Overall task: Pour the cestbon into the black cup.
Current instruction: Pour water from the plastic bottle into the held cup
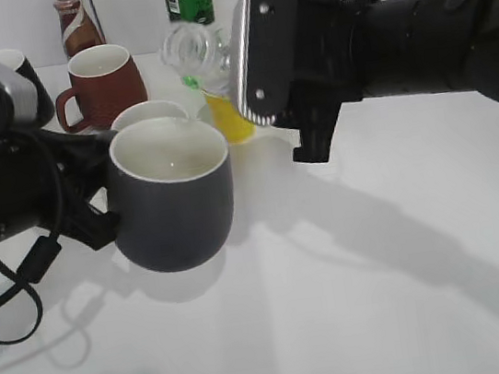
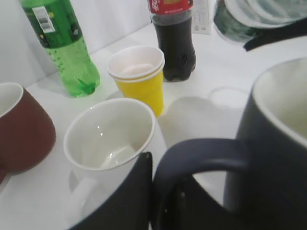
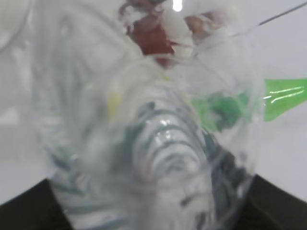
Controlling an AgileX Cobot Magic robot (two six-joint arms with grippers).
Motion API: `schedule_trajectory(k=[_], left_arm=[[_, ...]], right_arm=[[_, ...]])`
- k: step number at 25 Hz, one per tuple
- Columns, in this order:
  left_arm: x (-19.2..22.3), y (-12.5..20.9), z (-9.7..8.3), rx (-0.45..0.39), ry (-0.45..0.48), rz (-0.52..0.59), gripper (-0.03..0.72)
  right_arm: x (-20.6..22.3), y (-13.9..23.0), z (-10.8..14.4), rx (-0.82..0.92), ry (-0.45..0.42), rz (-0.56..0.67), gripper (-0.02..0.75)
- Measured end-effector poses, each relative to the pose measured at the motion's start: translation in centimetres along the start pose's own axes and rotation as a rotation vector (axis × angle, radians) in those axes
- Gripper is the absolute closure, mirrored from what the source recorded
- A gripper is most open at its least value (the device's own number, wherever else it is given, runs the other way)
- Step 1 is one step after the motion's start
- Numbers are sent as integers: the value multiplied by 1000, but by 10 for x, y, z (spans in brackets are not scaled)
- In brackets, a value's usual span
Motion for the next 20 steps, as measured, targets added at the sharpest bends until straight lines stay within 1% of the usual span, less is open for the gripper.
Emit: schedule_trajectory(k=[6, 10, 20], left_arm=[[0, 1, 0, -1, 0, 6, 645], [0, 0, -3, 1, 8, 4, 645], [1, -4, -19, 20, 54, -8, 645]], right_arm=[[0, 1, 1, -231, -4, 7, 295], [0, 1, 0, -280, -1, 9, 295], [0, 2, -3, -453, 14, 20, 295]])
Point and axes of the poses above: a point on each arm's last joint axis where the gripper is mounted, x pointing out along that axis toward the gripper, z along the wrist's bending axis when the last joint is at zero, y = z × x, the point moved 8 cm from there along x, pointing out along that axis toward the gripper, and after that the axes turned 5 degrees about x, right-handed, at the moved point
